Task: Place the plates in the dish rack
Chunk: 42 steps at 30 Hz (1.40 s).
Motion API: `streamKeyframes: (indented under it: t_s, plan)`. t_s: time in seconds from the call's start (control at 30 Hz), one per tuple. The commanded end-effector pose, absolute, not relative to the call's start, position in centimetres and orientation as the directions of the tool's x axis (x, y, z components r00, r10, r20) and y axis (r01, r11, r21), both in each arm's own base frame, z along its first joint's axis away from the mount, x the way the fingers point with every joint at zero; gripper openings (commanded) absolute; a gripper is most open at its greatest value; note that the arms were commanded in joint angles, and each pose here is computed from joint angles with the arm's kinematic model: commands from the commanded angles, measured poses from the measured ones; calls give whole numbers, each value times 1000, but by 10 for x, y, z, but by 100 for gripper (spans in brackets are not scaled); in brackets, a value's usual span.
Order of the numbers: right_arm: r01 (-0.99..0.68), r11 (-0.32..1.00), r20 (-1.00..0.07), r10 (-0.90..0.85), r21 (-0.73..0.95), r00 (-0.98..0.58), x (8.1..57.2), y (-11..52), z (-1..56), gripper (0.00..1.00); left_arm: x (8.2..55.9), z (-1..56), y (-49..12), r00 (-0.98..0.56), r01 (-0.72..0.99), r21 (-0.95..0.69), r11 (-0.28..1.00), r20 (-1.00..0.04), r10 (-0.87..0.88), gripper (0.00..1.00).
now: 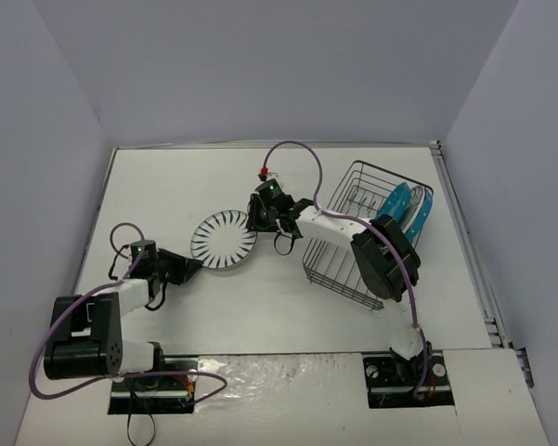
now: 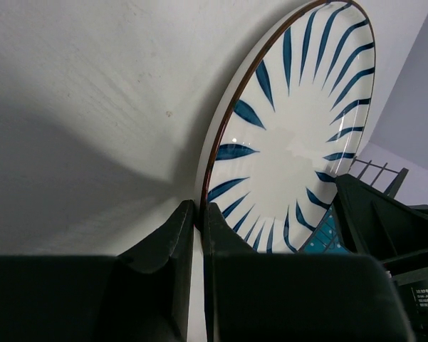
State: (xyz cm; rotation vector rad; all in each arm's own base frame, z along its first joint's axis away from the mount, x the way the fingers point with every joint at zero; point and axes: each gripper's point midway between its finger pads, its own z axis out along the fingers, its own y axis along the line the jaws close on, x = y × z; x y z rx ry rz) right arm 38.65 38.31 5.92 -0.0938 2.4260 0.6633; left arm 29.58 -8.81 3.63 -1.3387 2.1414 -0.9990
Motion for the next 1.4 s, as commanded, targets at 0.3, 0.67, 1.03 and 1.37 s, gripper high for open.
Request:
streamKeyframes:
  t_s: [0.3, 0.67, 1.03, 1.37]
  plan:
    - [-265, 811, -598, 126, 521, -792, 389, 410, 91, 30, 335, 94, -102, -427, -334, -938, 96, 59, -902, 0]
    - [-232, 831, -582, 131, 506, -803, 393, 401, 79, 32, 339, 97, -99, -401, -303, -951, 53, 77, -913, 0]
    - [-179, 844, -551, 157, 506, -820, 404, 383, 65, 34, 342, 94, -99, -395, -297, -954, 27, 97, -914, 0]
    - [-146, 859, -527, 160, 491, -835, 407, 374, 47, 34, 346, 91, -100, -393, -291, -957, 6, 114, -912, 0]
